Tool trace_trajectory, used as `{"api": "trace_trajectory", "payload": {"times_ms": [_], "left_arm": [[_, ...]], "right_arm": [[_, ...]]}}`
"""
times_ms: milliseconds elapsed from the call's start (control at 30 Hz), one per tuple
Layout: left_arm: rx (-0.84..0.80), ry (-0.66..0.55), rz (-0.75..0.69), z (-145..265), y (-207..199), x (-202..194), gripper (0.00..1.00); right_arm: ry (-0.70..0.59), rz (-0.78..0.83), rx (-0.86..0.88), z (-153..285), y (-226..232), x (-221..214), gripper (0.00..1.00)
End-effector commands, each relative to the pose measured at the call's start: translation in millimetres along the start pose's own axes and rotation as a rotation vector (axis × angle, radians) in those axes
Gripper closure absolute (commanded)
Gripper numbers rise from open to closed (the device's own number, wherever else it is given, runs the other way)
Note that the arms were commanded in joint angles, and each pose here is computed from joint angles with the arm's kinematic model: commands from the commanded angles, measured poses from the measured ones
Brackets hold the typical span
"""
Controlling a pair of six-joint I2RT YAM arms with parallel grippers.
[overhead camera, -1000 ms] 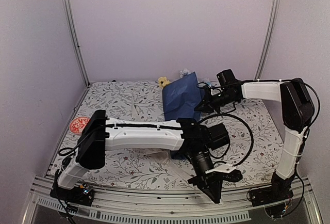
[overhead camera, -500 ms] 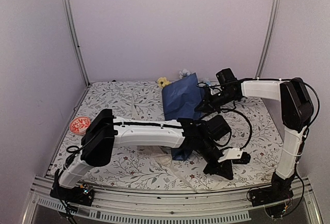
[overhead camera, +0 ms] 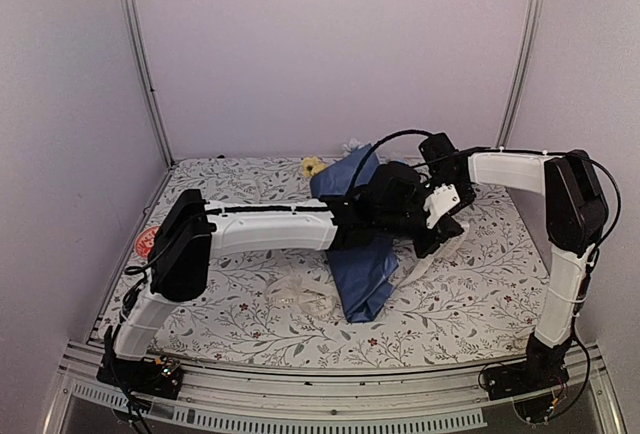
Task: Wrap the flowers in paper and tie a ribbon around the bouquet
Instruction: Place the ribbon at the center of the board.
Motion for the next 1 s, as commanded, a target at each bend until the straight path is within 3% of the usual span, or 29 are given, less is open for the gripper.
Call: {"api": "trace_trajectory", "payload": {"times_ms": [0, 233, 367, 400, 433, 500, 600, 667, 967], "left_arm": [[0.120, -0.136, 0.078, 12.4, 25.5, 34.1, 1.00], [0.205, -0.060, 0.269, 4.8, 47.4, 8.4, 1.00], [0.117, -0.076, 0.345, -0.5, 44.2, 0.5, 1.00], [0.075, -0.085, 0.334, -2.4, 38.9, 2.0, 0.92], [0.034, -0.082, 0.326, -4.8, 32.2, 3.6, 0.70], [-0.001, -0.045, 0.317, -8.0, 28.9, 5.9, 0.41], [-0.035, 0.045, 0.275, -6.9, 26.8, 2.8, 0.06], [-0.056, 0.114, 0.221, -2.5, 22.3, -1.8, 0.01], [0.055, 0.487, -0.068, 28.8, 10.4, -33.4, 0.01]], "right_arm": [[0.044, 0.031, 0.012, -2.8, -1.2, -0.1, 1.00], [0.057, 0.017, -0.014, -8.0, -12.0, -4.5, 1.00], [0.082, 0.005, -0.012, -13.3, -19.4, -8.5, 1.00], [0.087, 0.001, -0.015, -14.4, -21.4, -10.0, 1.00], [0.089, 0.000, -0.018, -15.2, -22.8, -10.8, 1.00], [0.090, -0.001, -0.022, -15.9, -25.3, -12.5, 1.00], [0.090, -0.003, -0.026, -16.4, -27.7, -14.6, 1.00], [0.091, -0.006, -0.029, -17.0, -29.8, -15.8, 1.00], [0.089, -0.012, -0.040, -22.6, -37.1, -15.1, 1.00]]}}
Point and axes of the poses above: each gripper's point midway between its finger pads, its own z axis back along the fingers, its own y axis along the line the jaws close on, x = y × z, the point moved 8 cm from there along z, back along the fingers, and after that the axes turned 13 degrees about -z, right-handed, at the moved point
